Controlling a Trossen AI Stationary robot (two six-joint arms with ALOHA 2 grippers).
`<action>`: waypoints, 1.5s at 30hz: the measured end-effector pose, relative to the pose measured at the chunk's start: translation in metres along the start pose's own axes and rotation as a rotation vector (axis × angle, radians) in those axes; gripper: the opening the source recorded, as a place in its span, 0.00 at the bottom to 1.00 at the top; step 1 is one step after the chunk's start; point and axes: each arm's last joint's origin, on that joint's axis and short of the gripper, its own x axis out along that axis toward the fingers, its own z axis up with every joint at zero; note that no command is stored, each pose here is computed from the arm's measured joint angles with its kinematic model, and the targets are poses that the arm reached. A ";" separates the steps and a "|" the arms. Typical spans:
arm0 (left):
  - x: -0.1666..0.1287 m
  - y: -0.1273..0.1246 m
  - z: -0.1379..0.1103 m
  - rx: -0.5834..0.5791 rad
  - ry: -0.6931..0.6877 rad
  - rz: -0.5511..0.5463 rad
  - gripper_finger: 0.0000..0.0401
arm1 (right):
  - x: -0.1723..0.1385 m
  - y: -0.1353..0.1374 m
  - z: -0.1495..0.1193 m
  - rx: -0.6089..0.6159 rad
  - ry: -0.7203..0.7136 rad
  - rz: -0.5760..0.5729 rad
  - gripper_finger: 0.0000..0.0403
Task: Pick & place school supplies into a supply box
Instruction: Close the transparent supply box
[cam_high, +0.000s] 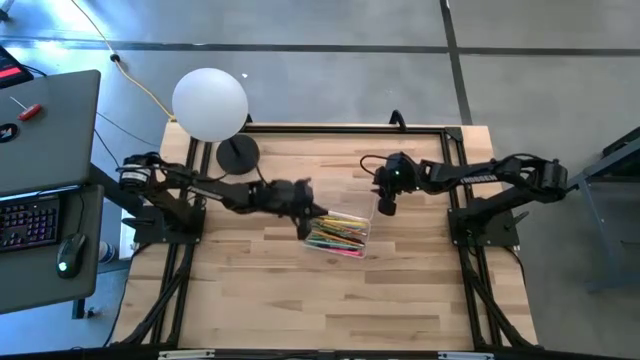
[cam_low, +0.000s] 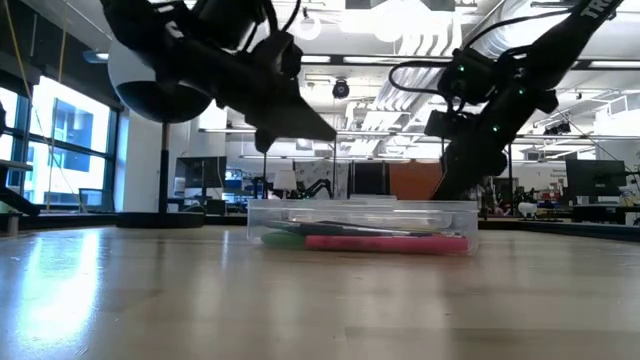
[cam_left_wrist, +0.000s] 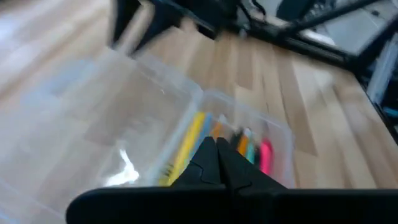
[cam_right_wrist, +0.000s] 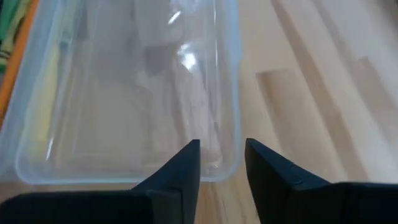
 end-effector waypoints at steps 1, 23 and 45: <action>0.000 -0.005 -0.002 0.003 0.008 0.001 0.03 | 0.000 0.000 0.001 -0.005 -0.012 -0.016 0.23; -0.013 -0.086 -0.040 -0.117 0.124 -0.088 0.03 | 0.000 0.002 0.008 -0.039 -0.093 -0.015 0.00; 0.004 -0.096 -0.089 -0.195 0.364 -0.114 0.04 | -0.017 0.048 0.038 -0.202 -0.232 -0.095 0.00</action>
